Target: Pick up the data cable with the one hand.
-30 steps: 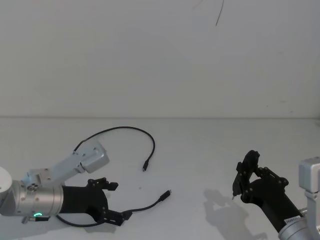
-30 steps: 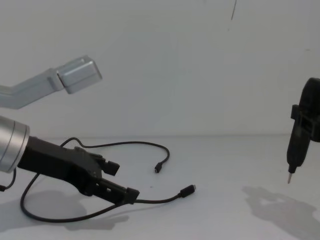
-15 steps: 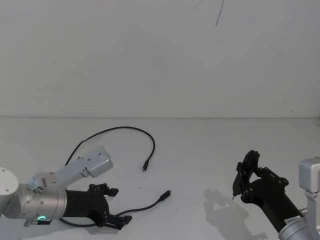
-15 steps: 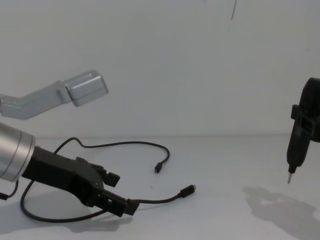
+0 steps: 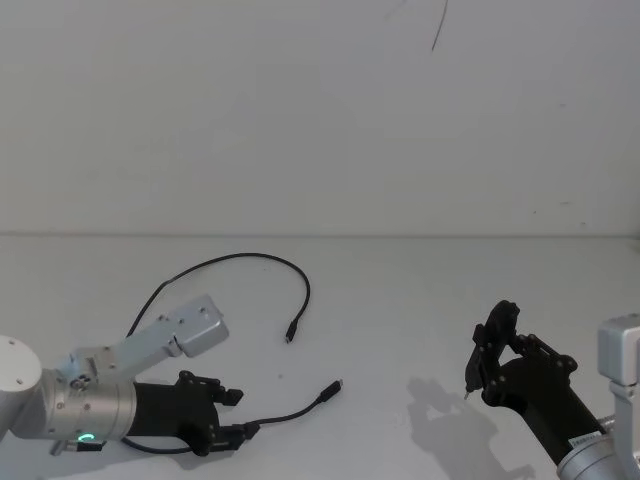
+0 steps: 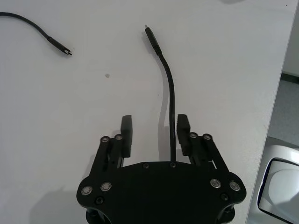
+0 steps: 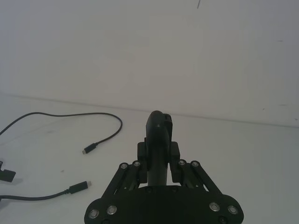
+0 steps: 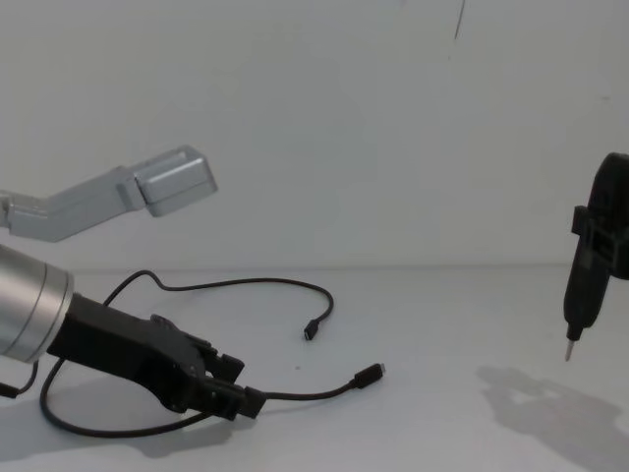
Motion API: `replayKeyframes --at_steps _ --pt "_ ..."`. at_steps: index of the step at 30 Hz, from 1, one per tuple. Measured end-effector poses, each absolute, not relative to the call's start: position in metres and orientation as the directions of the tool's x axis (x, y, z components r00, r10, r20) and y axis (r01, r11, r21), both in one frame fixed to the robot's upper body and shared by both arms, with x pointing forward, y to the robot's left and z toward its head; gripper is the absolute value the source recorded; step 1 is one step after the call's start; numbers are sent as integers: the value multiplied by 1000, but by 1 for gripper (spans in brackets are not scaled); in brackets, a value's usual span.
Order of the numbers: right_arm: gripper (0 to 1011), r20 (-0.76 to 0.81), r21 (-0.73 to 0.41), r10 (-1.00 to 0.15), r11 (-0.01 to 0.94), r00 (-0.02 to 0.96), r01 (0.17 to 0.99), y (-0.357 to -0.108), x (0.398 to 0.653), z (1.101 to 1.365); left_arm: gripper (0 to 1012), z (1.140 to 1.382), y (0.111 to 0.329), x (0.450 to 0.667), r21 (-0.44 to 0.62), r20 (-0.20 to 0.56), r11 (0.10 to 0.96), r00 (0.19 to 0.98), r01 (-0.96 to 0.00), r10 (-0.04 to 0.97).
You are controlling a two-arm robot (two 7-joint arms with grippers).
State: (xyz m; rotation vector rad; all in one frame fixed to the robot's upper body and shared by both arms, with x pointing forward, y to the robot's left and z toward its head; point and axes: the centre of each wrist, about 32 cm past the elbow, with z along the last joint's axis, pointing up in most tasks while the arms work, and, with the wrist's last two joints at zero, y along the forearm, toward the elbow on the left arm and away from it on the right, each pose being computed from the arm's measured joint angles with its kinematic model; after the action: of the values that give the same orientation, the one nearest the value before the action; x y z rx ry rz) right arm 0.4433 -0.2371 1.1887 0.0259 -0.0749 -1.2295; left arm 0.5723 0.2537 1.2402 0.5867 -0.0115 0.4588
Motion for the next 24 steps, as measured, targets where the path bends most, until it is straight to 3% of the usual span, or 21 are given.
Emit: replayKeyframes --at_steps 2,8,17,24 --pt "263 43 60 -942 335 333 940 -237 443 1189 539 1240 254 572 532 139 735 899 -421 415" --pt "263 43 60 -942 335 333 940 -237 443 1189 292 1240 253 572 534 139 733 899 -421 416" --pt "263 43 60 -942 335 333 940 -237 443 1189 45 1239 253 573 535 139 732 899 -422 416" --pt "263 43 63 -942 336 334 940 -237 443 1189 39 1239 251 572 531 152 735 900 -422 408"
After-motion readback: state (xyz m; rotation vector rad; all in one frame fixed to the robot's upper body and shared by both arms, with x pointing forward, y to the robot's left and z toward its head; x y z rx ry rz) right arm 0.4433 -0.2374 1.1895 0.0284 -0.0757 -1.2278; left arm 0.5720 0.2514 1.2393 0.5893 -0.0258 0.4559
